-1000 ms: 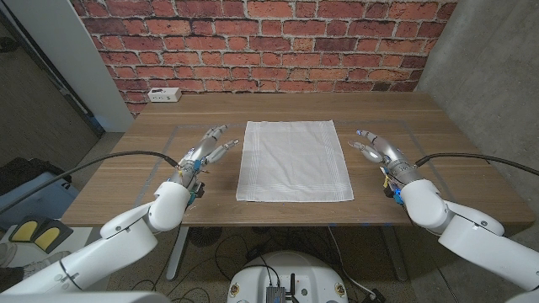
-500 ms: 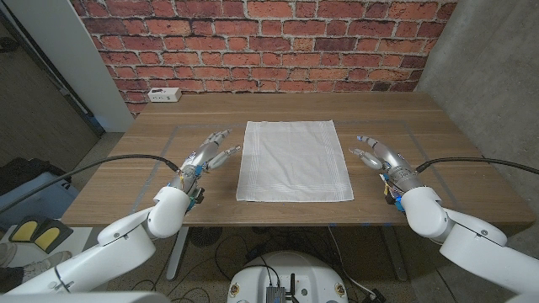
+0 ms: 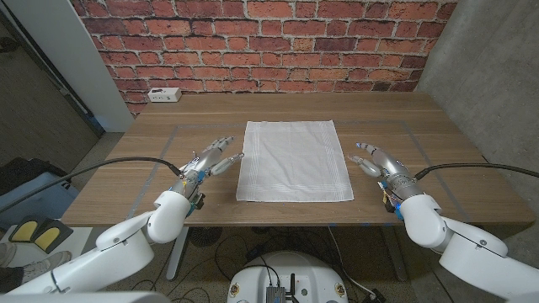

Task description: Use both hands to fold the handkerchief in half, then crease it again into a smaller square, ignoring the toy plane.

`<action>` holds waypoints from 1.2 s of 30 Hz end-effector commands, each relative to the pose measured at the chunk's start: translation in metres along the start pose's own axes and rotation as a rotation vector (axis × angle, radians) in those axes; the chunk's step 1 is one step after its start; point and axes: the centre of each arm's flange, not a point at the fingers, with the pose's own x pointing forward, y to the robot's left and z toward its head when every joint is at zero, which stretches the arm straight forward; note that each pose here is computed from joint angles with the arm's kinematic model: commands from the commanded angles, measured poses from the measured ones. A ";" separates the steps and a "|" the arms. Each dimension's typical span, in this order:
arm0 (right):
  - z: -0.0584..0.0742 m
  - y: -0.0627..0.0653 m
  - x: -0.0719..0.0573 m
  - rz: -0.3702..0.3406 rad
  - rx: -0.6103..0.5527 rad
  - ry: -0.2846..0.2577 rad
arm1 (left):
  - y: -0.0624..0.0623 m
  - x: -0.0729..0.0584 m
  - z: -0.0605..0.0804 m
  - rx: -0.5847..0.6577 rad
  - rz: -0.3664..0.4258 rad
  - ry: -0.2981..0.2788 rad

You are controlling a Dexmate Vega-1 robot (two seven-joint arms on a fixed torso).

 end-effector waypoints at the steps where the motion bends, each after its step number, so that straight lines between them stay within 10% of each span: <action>1: -0.002 0.011 -0.012 0.015 -0.024 0.037 | -0.007 -0.004 0.002 0.062 -0.063 -0.003; 36: 0.009 0.029 -0.023 0.064 -0.133 0.117 | -0.011 -0.009 0.020 0.367 -0.102 0.024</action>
